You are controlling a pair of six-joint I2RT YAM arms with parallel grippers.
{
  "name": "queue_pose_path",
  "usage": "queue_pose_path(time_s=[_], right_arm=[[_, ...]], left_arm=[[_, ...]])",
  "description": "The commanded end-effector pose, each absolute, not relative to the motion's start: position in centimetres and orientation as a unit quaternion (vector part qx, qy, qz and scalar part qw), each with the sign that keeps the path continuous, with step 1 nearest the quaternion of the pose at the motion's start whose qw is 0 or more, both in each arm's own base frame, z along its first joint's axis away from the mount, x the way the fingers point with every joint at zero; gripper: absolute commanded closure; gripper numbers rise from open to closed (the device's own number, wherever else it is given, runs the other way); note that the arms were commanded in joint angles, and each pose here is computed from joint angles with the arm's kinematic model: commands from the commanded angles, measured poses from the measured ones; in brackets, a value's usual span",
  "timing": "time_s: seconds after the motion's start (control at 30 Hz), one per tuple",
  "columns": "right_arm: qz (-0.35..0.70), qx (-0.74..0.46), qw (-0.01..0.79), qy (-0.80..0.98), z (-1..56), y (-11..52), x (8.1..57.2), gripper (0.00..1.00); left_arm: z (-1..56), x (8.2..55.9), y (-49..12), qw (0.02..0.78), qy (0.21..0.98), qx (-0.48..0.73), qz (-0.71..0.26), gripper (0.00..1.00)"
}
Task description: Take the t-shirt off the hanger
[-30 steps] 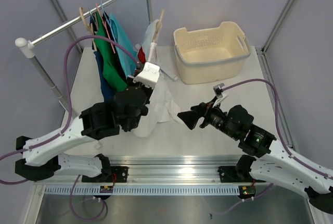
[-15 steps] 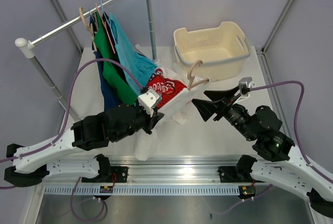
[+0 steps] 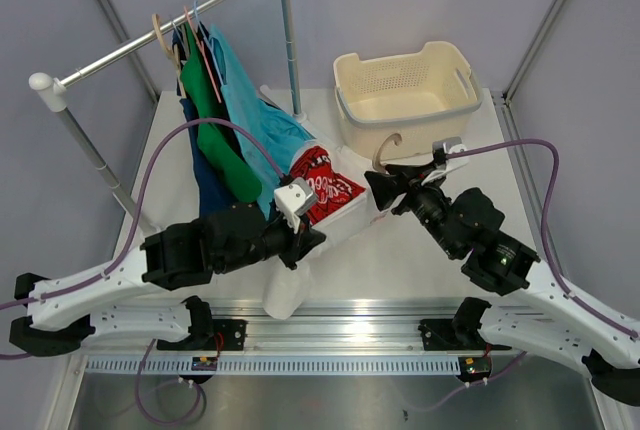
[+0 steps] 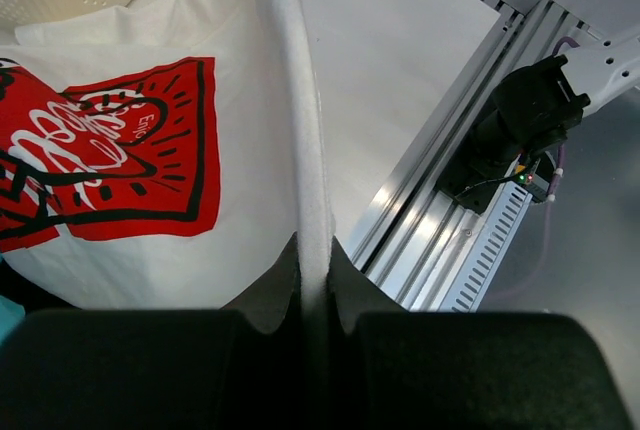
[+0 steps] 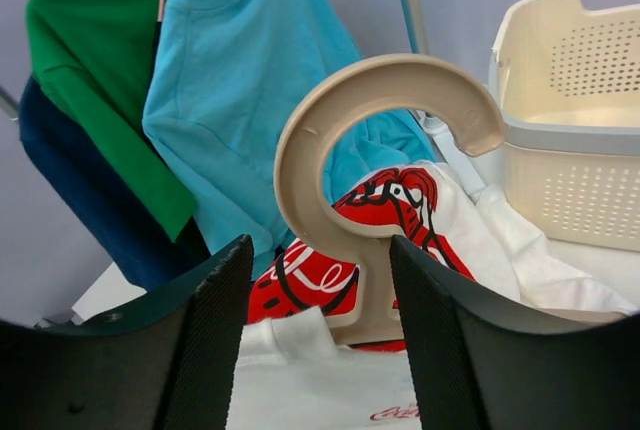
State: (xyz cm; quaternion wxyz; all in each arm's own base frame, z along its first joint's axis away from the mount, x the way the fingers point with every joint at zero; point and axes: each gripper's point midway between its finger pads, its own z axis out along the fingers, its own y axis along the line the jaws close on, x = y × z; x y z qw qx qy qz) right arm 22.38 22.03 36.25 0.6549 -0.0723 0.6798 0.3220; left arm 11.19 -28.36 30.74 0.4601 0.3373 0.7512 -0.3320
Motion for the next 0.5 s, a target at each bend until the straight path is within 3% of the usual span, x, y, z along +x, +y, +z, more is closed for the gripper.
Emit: queue_pose_path(time_s=[0.0, 0.23, 0.37, 0.43, 0.47], right_arm=[[0.276, -0.039, 0.684, 0.674, 36.6, 20.2, 23.6, 0.40], [0.255, -0.025, 0.684, 0.683, 35.0, 19.3, 23.8, 0.44], [0.266, -0.021, 0.673, 0.689, 34.7, 19.5, 23.6, 0.22], [0.272, -0.023, 0.671, 0.689, 34.7, 19.7, 23.5, 0.24], [0.275, -0.028, 0.671, 0.689, 34.6, 19.9, 23.5, 0.36]], left_arm=[[34.4, 9.5, -30.6, 0.469, 0.706, 0.338, -0.410, 1.00], [34.6, 9.7, -30.7, 0.476, 0.704, 0.334, -0.406, 1.00], [34.7, 10.2, -30.5, 0.485, 0.707, 0.327, -0.397, 1.00], [34.8, 10.2, -30.5, 0.485, 0.706, 0.327, -0.399, 1.00], [34.8, 9.9, -30.6, 0.481, 0.705, 0.330, -0.403, 1.00]])
